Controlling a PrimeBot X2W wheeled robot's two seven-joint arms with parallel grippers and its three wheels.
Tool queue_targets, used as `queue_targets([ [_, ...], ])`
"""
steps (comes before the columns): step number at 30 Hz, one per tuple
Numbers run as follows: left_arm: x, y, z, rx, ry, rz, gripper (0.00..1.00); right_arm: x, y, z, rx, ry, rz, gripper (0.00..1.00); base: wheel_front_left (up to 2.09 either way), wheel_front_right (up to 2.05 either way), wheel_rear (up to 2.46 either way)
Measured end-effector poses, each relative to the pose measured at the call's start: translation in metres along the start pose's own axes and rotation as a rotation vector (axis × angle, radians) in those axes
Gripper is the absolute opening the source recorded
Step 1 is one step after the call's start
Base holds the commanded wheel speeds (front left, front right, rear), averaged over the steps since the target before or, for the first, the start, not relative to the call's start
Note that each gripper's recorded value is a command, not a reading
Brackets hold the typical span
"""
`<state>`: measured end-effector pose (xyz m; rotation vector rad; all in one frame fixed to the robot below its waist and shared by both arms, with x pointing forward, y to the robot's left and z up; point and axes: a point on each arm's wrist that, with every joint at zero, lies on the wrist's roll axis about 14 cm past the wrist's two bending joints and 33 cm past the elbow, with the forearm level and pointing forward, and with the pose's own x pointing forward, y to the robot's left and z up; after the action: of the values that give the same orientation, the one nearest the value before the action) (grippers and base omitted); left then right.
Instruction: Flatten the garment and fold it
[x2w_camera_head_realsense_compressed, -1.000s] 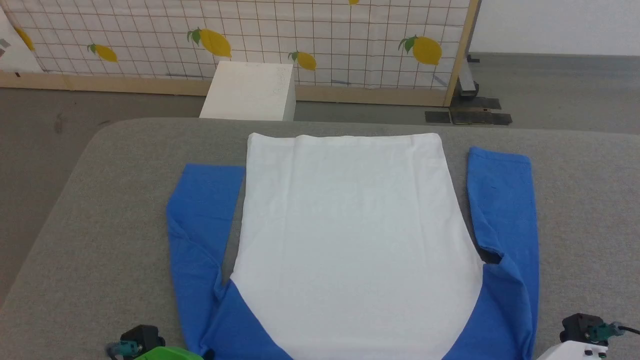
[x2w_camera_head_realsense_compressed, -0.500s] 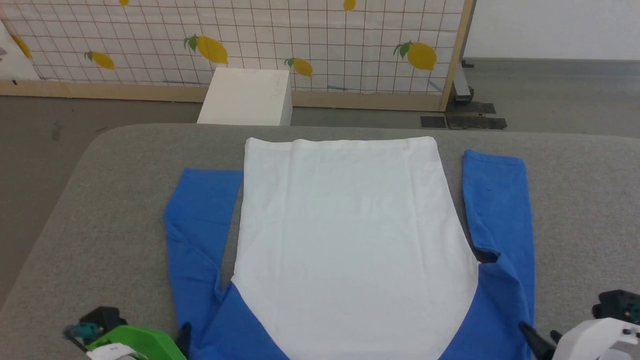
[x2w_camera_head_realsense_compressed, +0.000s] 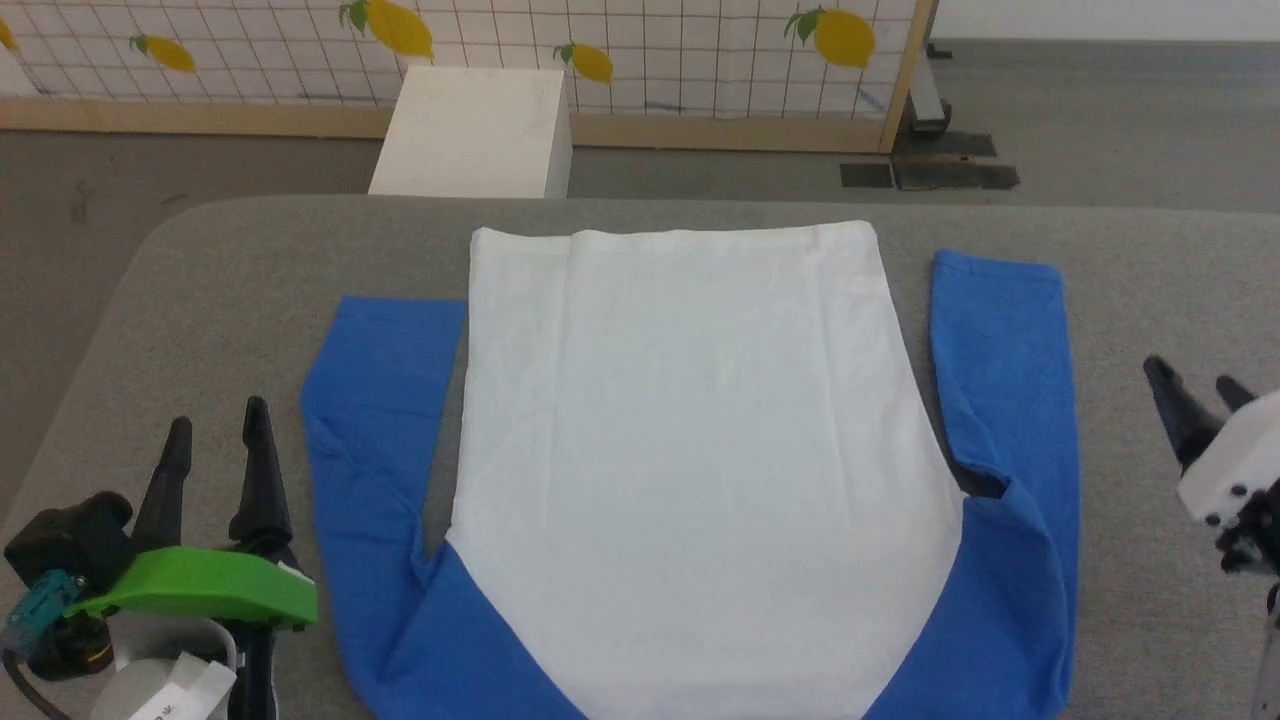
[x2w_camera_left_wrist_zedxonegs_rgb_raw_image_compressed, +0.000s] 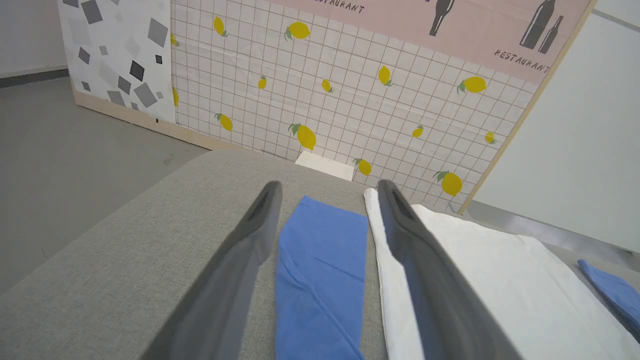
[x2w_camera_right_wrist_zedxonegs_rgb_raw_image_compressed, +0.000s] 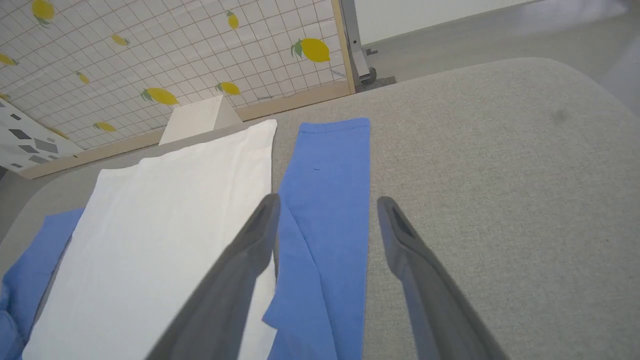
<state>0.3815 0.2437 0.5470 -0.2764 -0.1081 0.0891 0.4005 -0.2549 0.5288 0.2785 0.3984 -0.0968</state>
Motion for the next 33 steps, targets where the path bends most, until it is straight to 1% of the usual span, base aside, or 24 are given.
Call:
queue_targets([
  [4,0.016,-0.008,0.004,0.037,-0.065,-0.041,1.00,0.032,0.007,0.027,-0.048,-0.020,-0.019,1.00,0.00,0.00,0.00],
  [8,0.031,-0.012,0.003,0.066,-0.084,-0.064,1.00,0.068,0.010,0.049,-0.077,-0.030,-0.038,1.00,0.00,0.00,0.00],
  [13,0.045,-0.014,-0.007,0.068,-0.086,-0.064,1.00,0.112,0.004,0.056,-0.144,0.033,-0.096,1.00,0.00,0.00,0.00],
  [19,0.059,-0.011,-0.022,0.058,-0.084,-0.041,1.00,0.162,-0.007,0.033,-0.196,0.193,-0.168,1.00,0.00,0.00,0.00],
  [22,0.065,-0.006,-0.035,0.056,-0.066,-0.027,1.00,0.181,-0.019,0.013,-0.228,0.294,-0.216,1.00,0.00,0.00,0.00],
  [24,0.067,-0.003,-0.043,0.067,-0.050,-0.021,1.00,0.191,-0.025,-0.001,-0.259,0.354,-0.244,1.00,0.00,0.00,0.00],
  [30,0.071,0.009,-0.069,0.084,0.000,0.008,1.00,0.214,-0.035,-0.039,-0.302,0.480,-0.280,1.00,0.00,0.00,0.00],
  [33,0.071,0.015,-0.081,0.089,0.026,0.025,1.00,0.222,-0.037,-0.059,-0.302,0.530,-0.284,1.00,0.00,0.00,0.00],
])
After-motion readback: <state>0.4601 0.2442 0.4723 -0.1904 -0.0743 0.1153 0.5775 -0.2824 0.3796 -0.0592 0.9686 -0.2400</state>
